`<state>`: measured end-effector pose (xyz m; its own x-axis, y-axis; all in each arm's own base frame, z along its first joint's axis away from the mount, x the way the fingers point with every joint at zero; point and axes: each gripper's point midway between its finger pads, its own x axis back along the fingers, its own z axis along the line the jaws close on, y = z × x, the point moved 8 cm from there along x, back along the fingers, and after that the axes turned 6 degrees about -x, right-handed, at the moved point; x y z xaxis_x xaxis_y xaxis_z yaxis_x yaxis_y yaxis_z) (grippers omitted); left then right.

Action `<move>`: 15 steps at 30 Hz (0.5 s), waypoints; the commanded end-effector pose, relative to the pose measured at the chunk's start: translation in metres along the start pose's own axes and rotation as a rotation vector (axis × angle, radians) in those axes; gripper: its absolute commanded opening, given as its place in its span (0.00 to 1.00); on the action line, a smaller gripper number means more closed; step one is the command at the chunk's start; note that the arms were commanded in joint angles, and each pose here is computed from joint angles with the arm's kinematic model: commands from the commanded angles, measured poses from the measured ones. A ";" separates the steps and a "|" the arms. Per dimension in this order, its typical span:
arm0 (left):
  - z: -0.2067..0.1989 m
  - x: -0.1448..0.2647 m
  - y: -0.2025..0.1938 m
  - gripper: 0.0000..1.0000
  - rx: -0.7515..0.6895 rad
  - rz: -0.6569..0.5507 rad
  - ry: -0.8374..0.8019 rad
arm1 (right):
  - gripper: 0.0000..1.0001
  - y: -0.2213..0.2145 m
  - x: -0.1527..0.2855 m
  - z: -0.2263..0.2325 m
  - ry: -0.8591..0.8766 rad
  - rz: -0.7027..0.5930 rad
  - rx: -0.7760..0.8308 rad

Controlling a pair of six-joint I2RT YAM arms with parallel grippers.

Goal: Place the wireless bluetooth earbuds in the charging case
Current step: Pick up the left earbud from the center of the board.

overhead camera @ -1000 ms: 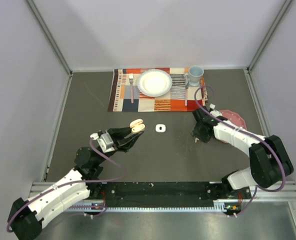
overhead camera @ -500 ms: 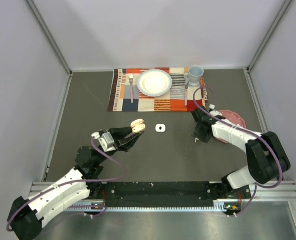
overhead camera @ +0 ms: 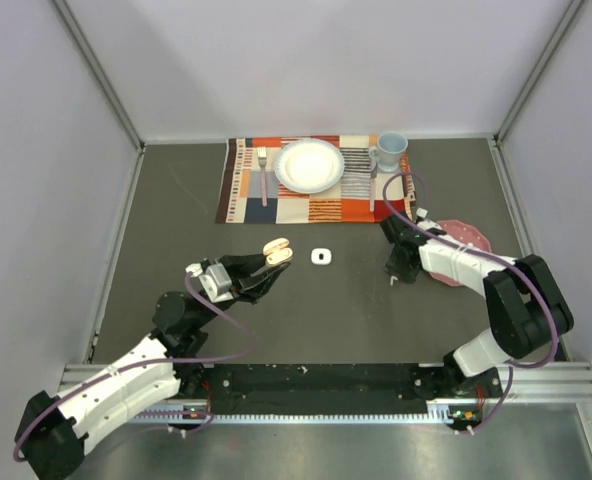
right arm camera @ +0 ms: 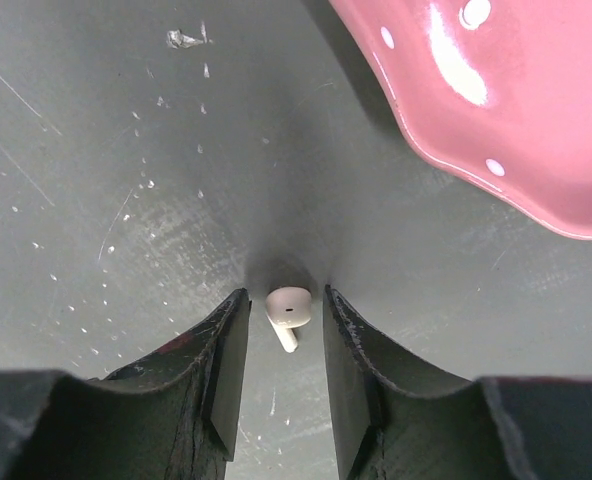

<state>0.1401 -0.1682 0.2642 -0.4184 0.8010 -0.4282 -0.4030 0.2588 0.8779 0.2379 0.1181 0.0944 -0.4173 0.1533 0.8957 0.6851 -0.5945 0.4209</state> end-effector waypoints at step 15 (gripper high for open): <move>0.004 -0.004 0.005 0.00 -0.022 -0.028 0.021 | 0.29 0.010 -0.003 0.010 0.006 -0.038 -0.030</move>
<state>0.1418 -0.1689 0.2621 -0.4276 0.8006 -0.4198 -0.3955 0.2519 0.8833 0.2383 0.1170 0.0914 -0.4102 0.1681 0.8964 0.6859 -0.5909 0.4247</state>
